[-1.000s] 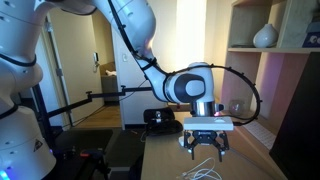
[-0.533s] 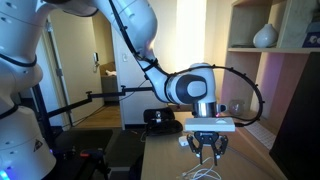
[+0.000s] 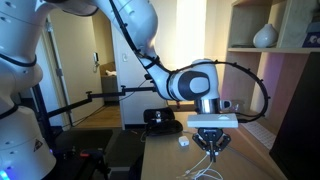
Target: Put the cord on the right side of the desk
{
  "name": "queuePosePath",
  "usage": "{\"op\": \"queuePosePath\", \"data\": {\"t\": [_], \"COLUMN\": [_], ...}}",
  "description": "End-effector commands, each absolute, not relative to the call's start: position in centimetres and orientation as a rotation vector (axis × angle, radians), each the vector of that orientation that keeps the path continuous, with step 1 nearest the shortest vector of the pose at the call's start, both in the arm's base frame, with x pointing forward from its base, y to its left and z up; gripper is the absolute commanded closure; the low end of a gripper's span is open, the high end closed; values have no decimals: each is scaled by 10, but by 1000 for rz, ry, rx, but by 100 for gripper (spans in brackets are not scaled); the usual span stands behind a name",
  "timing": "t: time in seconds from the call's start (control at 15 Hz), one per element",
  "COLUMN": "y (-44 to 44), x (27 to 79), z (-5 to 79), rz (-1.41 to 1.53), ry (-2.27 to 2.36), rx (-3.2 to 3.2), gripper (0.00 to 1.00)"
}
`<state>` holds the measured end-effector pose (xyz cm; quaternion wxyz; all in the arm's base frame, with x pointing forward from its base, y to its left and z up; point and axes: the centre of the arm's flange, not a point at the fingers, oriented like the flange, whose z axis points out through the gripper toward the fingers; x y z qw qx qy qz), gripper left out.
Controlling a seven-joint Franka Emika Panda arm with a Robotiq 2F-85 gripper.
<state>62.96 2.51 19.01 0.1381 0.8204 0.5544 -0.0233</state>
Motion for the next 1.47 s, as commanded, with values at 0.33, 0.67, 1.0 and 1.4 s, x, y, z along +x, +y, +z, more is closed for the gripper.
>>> {"op": "queuePosePath", "data": {"t": [0.33,0.67,1.0,1.4], "y": [32,18,-7,-66], "x": [625,616,604,602], "z": [325,385,352,349], "rz": [251,389,291,291], "ry": [1362,1234,1137,877], "rx": [2527,2562,2646,2820], "gripper": [99,99,98,98]}}
